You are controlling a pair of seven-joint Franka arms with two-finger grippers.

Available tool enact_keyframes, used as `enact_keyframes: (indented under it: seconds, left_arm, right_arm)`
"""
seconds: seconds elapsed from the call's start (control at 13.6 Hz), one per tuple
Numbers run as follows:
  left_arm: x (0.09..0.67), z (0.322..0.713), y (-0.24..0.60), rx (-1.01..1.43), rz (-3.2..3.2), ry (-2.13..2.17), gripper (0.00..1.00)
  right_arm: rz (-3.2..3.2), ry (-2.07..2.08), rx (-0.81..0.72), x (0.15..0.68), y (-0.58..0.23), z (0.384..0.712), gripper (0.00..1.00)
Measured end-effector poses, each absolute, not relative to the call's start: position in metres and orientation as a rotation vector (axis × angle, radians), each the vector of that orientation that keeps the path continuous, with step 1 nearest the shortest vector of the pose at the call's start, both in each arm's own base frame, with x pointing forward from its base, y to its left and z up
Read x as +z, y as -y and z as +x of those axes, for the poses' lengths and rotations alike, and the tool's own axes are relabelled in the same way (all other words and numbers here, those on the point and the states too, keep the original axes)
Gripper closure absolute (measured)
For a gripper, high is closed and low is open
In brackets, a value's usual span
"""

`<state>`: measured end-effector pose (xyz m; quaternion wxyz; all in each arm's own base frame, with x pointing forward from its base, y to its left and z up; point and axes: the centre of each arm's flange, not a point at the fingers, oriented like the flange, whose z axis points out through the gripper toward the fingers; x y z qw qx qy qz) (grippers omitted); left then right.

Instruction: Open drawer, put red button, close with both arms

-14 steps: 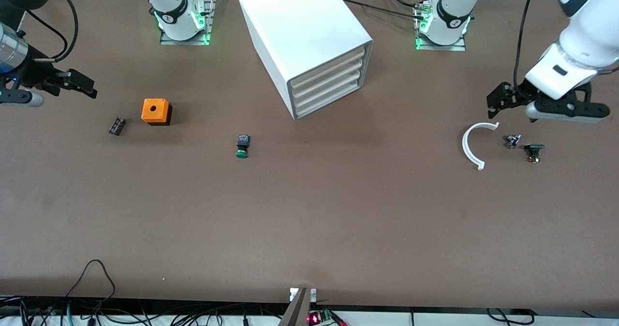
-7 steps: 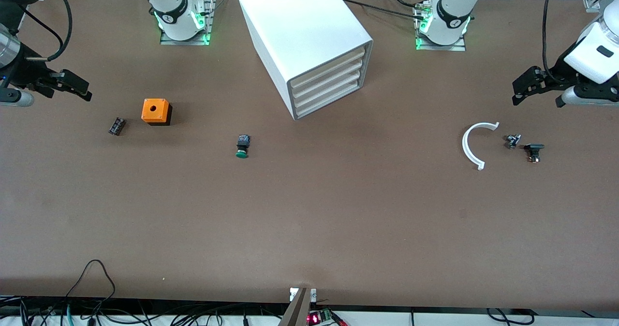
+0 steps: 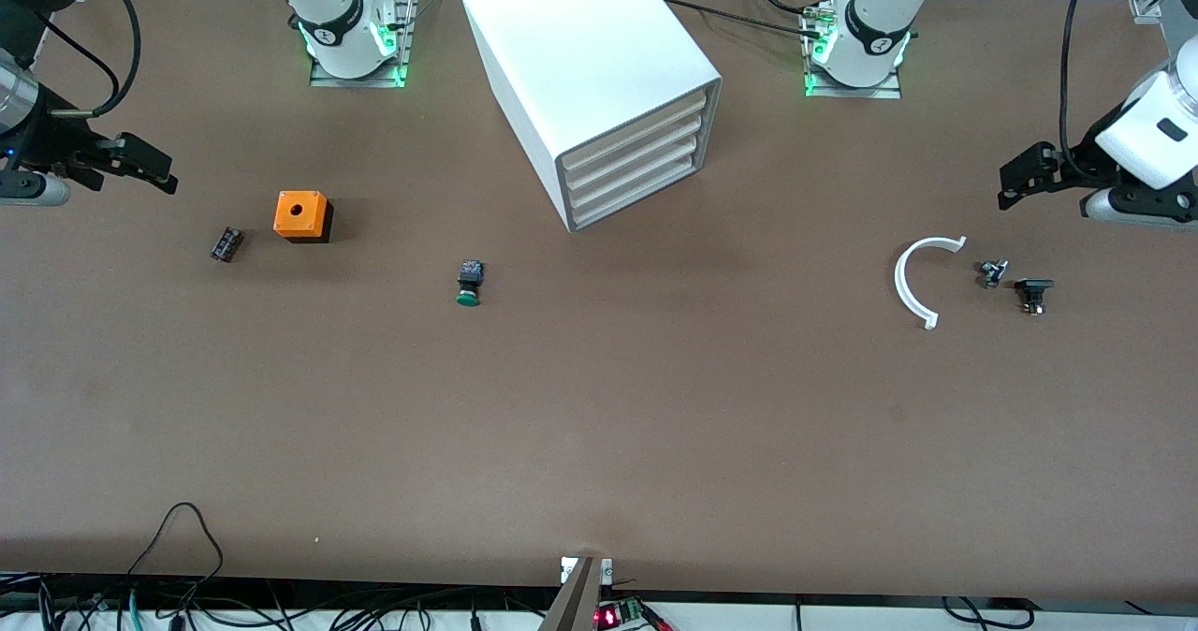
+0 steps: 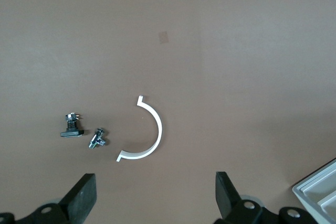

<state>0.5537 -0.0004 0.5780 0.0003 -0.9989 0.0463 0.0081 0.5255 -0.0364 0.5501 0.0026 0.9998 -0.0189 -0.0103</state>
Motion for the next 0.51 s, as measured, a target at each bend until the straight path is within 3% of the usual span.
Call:
enact_keyframes:
  seconds: [0.51]
  left_arm:
    - [0.5781, 0.551, 0.0019, 0.077, -3.137, -0.168, 0.0]
  right_arm:
    - [3.136, 0.058, -0.04, 0.5499, 0.0357, 0.5251, 0.0]
